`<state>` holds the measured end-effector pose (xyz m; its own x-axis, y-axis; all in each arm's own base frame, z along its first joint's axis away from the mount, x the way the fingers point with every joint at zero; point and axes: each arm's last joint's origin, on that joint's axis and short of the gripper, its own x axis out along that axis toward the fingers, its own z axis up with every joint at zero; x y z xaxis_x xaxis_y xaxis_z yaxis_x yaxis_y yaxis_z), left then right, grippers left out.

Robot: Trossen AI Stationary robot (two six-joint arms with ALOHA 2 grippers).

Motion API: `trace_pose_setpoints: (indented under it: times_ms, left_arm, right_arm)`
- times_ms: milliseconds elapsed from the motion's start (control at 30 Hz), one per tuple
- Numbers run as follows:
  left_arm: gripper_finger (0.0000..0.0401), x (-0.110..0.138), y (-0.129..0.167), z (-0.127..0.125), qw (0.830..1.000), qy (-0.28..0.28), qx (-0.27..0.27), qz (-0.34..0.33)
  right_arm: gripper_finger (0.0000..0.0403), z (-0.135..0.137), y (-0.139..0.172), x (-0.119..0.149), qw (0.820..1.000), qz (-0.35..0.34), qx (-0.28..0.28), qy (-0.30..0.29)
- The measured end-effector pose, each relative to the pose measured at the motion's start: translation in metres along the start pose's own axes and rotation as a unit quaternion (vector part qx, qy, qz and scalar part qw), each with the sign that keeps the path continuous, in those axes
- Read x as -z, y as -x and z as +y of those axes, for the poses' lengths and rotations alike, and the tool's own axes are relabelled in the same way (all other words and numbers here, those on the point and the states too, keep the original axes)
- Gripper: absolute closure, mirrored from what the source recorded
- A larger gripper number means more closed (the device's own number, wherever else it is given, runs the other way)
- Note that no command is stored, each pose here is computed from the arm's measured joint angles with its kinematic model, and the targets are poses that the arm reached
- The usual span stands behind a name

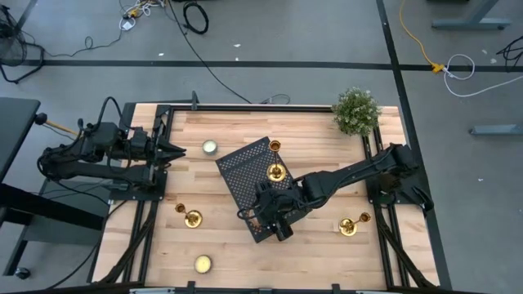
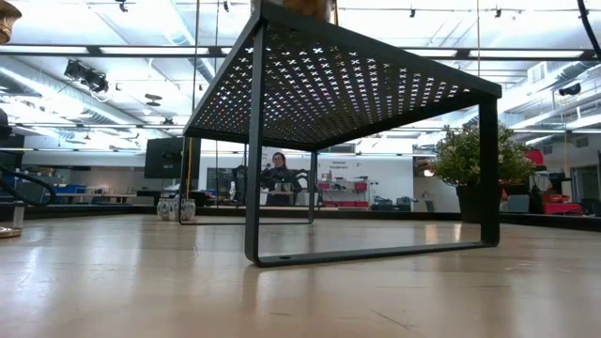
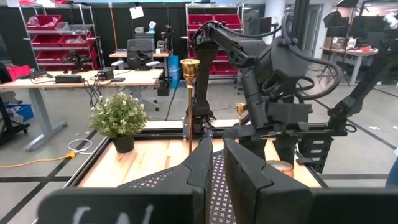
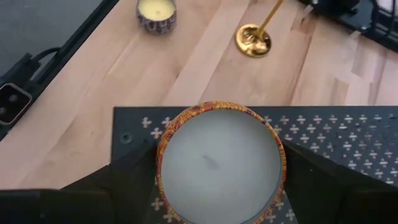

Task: Pick & Place candle stick holders
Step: Put the orange scented candle on the shelf

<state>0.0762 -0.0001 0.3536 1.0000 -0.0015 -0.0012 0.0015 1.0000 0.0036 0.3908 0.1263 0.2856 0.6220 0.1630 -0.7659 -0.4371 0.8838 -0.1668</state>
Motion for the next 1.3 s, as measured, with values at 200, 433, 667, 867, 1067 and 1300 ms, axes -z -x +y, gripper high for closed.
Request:
trace_pose_setpoints:
  times_ms: [200, 433, 667, 867, 1067, 1300]
  left_arm:
    - [0.0355, 0.000, 0.000, 0.000, 1.000, 0.000, 0.000, 0.000]
    - [0.0355, 0.000, 0.000, 0.000, 1.000, 0.000, 0.000, 0.000]
    - [0.0355, 0.000, 0.000, 0.000, 1.000, 0.000, 0.000, 0.000]
    - [0.0355, 0.000, 0.000, 0.000, 1.000, 0.000, 0.000, 0.000]
    - [0.0355, 0.000, 0.000, 0.000, 1.000, 0.000, 0.000, 0.000]
    - [0.0355, 0.000, 0.000, 0.000, 1.000, 0.000, 0.000, 0.000]
  right_arm:
    - [0.0098, -0.003, -0.008, 0.010, 1.000, 0.015, 0.002, -0.005]
    - [0.0098, -0.002, -0.012, 0.015, 1.000, 0.021, 0.001, -0.004]
    - [0.0098, -0.002, -0.012, 0.013, 1.000, 0.011, 0.000, -0.004]
    - [0.0098, -0.002, -0.012, 0.011, 1.000, -0.002, 0.003, -0.001]
    - [0.0098, -0.003, -0.012, 0.011, 1.000, -0.004, 0.004, -0.001]
    - [0.0098, -0.003, -0.012, 0.011, 1.000, -0.002, 0.005, -0.005]
